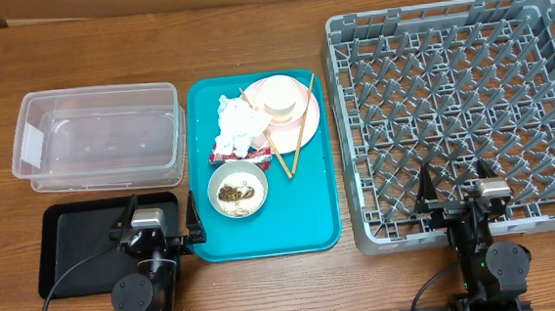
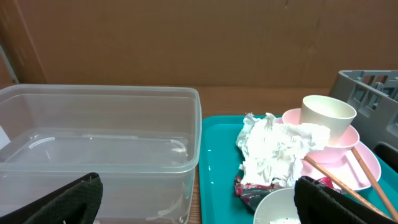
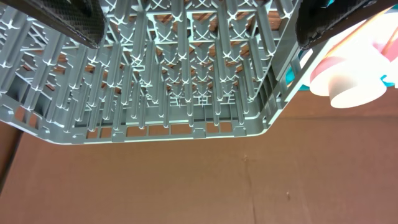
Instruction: Sort waste into correct bins and load items into the dishwasher
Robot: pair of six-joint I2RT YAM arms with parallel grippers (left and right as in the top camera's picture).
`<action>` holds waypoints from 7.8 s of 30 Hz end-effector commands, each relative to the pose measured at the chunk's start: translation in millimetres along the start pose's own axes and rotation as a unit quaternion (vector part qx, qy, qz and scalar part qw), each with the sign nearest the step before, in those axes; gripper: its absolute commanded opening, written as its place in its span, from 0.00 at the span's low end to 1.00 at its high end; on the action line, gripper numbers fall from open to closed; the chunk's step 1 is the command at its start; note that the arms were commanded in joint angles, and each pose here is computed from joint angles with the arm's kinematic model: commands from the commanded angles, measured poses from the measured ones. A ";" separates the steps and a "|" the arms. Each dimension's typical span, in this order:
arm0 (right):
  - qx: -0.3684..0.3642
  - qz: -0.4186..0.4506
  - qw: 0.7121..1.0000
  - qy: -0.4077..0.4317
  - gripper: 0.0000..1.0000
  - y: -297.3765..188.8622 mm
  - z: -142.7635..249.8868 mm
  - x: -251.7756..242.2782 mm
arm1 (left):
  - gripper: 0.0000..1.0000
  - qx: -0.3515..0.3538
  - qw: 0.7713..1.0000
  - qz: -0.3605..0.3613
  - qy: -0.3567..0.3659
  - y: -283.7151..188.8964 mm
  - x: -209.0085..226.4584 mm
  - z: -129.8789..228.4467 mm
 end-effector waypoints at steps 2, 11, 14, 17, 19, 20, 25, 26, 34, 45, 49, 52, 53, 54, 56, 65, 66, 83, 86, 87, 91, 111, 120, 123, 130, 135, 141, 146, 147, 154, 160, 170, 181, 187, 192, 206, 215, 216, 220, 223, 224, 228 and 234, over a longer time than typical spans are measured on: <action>-0.004 0.000 1.000 -0.001 1.00 0.0 1.1 -0.2 | 1.00 -0.002 1.000 0.004 0.009 -0.2 -1.3 0.4; -0.004 0.000 1.000 -0.001 1.00 0.0 1.1 -0.2 | 1.00 -0.002 1.000 0.004 0.009 -0.2 -1.2 0.4; -0.004 0.000 1.000 -0.001 1.00 0.0 1.1 -0.2 | 1.00 -0.002 1.000 0.004 0.009 -0.2 -1.2 0.4; -0.004 0.000 1.000 -0.001 1.00 0.0 1.1 -0.2 | 1.00 -0.002 1.000 0.004 0.009 -0.2 -1.2 0.4; -0.004 0.000 1.000 -0.001 1.00 0.0 1.1 -0.2 | 1.00 -0.002 1.000 0.004 0.009 -0.2 -1.2 0.4; -0.004 0.000 1.000 -0.001 1.00 0.0 1.1 -0.2 | 1.00 -0.002 1.000 0.004 0.009 -0.2 -1.2 0.4; -0.004 0.000 1.000 -0.001 1.00 0.0 1.1 -0.2 | 1.00 -0.002 1.000 0.004 0.009 -0.2 -1.2 0.4; -0.004 0.000 1.000 -0.001 1.00 0.0 1.1 -0.2 | 1.00 -0.002 1.000 0.004 0.009 -0.2 -1.2 0.4; -0.004 0.000 1.000 -0.001 1.00 0.0 1.1 -0.2 | 1.00 -0.002 1.000 0.004 0.009 -0.2 -1.2 0.4; -0.004 0.000 1.000 -0.001 1.00 0.0 1.1 -0.2 | 1.00 -0.002 1.000 0.004 0.009 -0.2 -1.2 0.4; -0.004 0.000 1.000 -0.001 1.00 0.0 1.1 -0.2 | 1.00 -0.002 1.000 0.004 0.009 -0.2 -1.2 0.4; -0.004 0.000 1.000 -0.001 1.00 0.0 1.1 -0.2 | 1.00 -0.002 1.000 0.004 0.009 -0.2 -1.2 0.4; -0.004 0.000 1.000 -0.001 1.00 0.0 1.1 -0.2 | 1.00 -0.002 1.000 0.004 0.009 -0.2 -1.2 0.4; -0.004 0.000 1.000 -0.001 1.00 0.0 1.1 -0.2 | 1.00 -0.002 1.000 0.004 0.009 -0.2 -1.2 0.4; -0.004 0.000 1.000 -0.001 1.00 0.0 1.1 -0.2 | 1.00 -0.002 1.000 0.004 0.009 -0.2 -1.2 0.4; -0.004 0.000 1.000 -0.001 1.00 0.0 1.1 -0.2 | 1.00 -0.002 1.000 0.004 0.009 -0.2 -1.2 0.4; -0.004 0.000 1.000 -0.001 1.00 0.0 1.1 -0.2 | 0.99 -0.002 1.000 0.004 0.009 -0.2 -1.2 0.4; -0.004 0.000 1.000 -0.001 1.00 0.0 1.1 -0.2 | 1.00 -0.002 1.000 0.007 0.008 -0.2 -1.9 0.3; -0.004 0.000 1.000 -0.001 1.00 0.0 1.1 -0.2 | 1.00 -0.025 0.999 0.006 0.019 -0.5 -2.0 -9.4; -0.004 0.000 1.000 -0.001 1.00 0.0 1.1 -0.2 | 1.00 -0.031 0.999 0.018 0.017 -0.7 -5.5 -11.8; -0.004 0.000 1.000 -0.001 1.00 0.0 1.1 -0.2 | 1.00 -0.018 0.997 0.072 -0.010 -3.9 -20.8 -13.1; -0.004 0.000 1.000 -0.001 1.00 0.0 1.1 -0.2 | 1.00 0.285 0.950 0.104 -0.068 -12.2 -41.8 -135.5; -0.004 0.000 1.000 -0.001 1.00 0.0 1.1 -0.2 | 1.00 0.487 0.863 0.086 -0.104 19.0 -41.9 -121.5; -0.004 0.000 1.000 -0.001 1.00 0.0 1.1 -0.2 | 1.00 0.517 0.841 0.119 -0.105 29.1 -48.9 -107.8; -0.004 0.000 1.000 -0.001 1.00 0.0 1.1 -0.2 | 0.04 0.589 0.795 0.078 -0.119 29.9 -40.7 -78.7; -0.004 0.000 1.000 -0.001 1.00 0.0 1.1 -0.2 | 0.04 0.569 0.803 -0.135 -0.115 18.8 7.9 -79.8; -0.004 0.000 1.000 -0.001 1.00 0.0 1.1 -0.2 | 0.04 0.575 0.793 -0.138 -0.148 2.8 2.2 -66.7; -0.004 0.000 1.000 -0.001 1.00 0.0 1.1 -0.2 | 0.04 0.612 0.778 0.024 -0.141 7.2 -57.2 -13.6; -0.004 0.000 1.000 0.000 1.00 0.0 1.1 -0.2 | 0.04 0.611 0.779 0.030 -0.138 8.6 -63.8 -7.4; -0.004 0.000 1.000 -0.001 1.00 0.0 1.1 -0.2 | 0.17 0.588 0.798 0.096 -0.096 24.0 -123.3 20.1; -0.004 0.000 1.000 -0.001 1.00 0.0 1.1 -0.2 | 0.28 0.555 0.828 0.072 -0.036 46.6 -153.2 41.0; -0.004 0.000 1.000 -0.001 1.00 0.0 1.1 -0.2 | 0.32 0.547 0.836 0.031 0.031 70.9 -163.7 84.8; -0.004 0.000 1.000 -0.001 1.00 0.0 1.1 -0.2 | 0.22 0.564 0.825 0.023 0.040 71.0 -162.4 100.1; -0.004 0.000 1.000 -0.001 1.00 0.0 1.1 -0.2 | 0.08 0.563 0.825 0.025 0.040 70.7 -163.3 100.0; -0.004 0.000 1.000 -0.001 1.00 0.0 1.1 -0.2 | 0.04 0.564 0.825 0.024 0.041 70.4 -162.8 99.9; -0.004 0.000 1.000 -0.001 1.00 0.0 1.1 -0.2 | 0.04 0.554 0.830 0.051 0.037 56.5 -167.3 11.1; -0.004 0.000 1.000 -0.001 1.00 0.0 1.1 -0.2 | 0.04 0.594 0.802 0.053 0.031 36.9 -138.4 -11.5; -0.004 0.000 1.000 -0.001 1.00 0.0 1.1 -0.2 | 0.04 0.604 0.795 0.056 0.024 35.3 -134.1 -10.7; -0.004 0.000 1.000 -0.001 1.00 0.0 1.1 -0.2 | 0.04 0.628 0.775 0.077 -0.014 34.2 -121.3 -10.8; -0.004 0.000 1.000 -0.001 1.00 0.0 1.1 -0.2 | 0.04 0.637 0.765 0.086 -0.037 35.1 -108.3 -12.0; -0.004 0.000 1.000 -0.001 1.00 0.0 1.1 -0.2 | 0.04 0.640 0.763 0.084 -0.041 35.0 -103.6 -12.1; -0.004 0.000 1.000 -0.001 1.00 0.0 1.1 -0.2 | 0.04 0.651 0.754 0.065 -0.054 33.5 -81.4 -10.8; -0.004 0.000 1.000 -0.001 1.00 0.0 1.1 -0.2 | 0.04 0.660 0.747 0.043 -0.068 31.4 -59.7 -6.6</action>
Point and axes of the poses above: each gripper's point midway between its finger pads, its own y axis out along the fingers, its own x axis along the line the jaws close on, z = x × y, the point moved 3 cm from there along -y, back along the fingers
